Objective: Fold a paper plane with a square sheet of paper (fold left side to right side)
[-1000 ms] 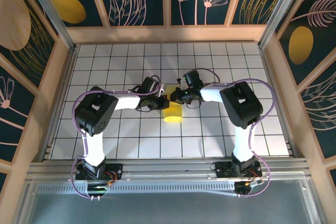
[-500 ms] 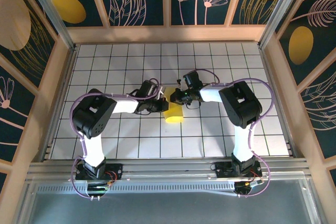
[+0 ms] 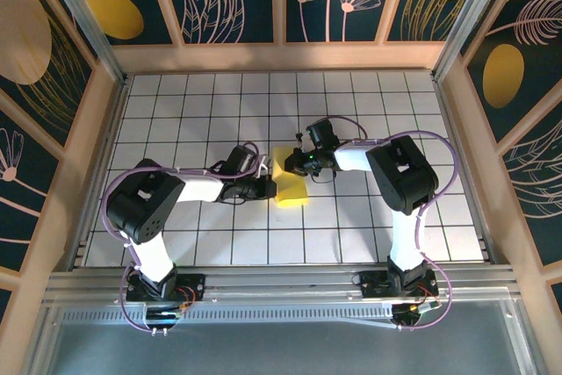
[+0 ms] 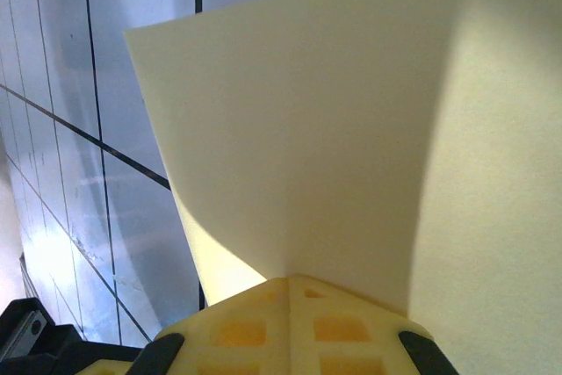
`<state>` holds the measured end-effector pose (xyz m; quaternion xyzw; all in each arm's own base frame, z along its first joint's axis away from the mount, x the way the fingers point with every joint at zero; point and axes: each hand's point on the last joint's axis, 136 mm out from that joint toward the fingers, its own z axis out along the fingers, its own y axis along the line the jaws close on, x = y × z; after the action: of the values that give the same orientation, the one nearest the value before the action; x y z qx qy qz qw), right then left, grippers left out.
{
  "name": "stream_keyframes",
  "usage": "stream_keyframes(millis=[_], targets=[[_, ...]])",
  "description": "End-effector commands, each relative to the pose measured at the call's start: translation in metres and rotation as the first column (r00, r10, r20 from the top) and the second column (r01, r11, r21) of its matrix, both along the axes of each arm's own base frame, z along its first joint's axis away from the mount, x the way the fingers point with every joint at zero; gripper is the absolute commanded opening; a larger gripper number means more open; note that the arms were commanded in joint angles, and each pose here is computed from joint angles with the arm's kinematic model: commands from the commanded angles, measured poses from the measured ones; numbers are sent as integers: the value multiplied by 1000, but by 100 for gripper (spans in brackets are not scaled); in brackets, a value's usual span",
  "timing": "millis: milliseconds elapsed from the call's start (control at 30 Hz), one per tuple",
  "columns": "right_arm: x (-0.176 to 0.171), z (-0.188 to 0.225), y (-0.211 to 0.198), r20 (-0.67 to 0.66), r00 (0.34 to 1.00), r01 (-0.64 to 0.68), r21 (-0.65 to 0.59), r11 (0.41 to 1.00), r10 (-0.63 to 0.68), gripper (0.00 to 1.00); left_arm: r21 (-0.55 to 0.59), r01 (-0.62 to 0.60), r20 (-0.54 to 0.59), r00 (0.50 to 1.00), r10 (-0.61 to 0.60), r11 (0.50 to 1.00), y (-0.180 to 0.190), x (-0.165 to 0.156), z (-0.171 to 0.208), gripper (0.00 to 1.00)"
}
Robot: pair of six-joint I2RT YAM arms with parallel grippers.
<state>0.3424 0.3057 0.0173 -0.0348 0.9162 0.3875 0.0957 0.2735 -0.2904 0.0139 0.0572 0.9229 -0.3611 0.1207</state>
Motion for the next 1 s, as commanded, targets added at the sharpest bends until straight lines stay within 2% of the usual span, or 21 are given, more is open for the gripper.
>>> stream_keyframes(millis=[0,167,400,667,967], targets=[[-15,-51,-37,-101,992,55,-163,985,-72,0,28,-10,-113,994,13,1000,6,-19,-1,0],[-15,-49,-35,-97,993,54,-154,987,-70,0,-36,-18,-51,999,17,999,-10,9,28,1],[-15,-48,-36,-93,993,52,-157,986,-68,0,-69,13,-74,997,-18,998,-28,19,15,0],[-15,-49,-36,-95,993,52,-159,986,-67,0,-59,34,-114,993,-41,998,-29,8,-5,0],[-16,-51,-38,-98,993,53,-170,984,-71,0,4,71,-172,983,-69,997,-9,-30,-19,0]])
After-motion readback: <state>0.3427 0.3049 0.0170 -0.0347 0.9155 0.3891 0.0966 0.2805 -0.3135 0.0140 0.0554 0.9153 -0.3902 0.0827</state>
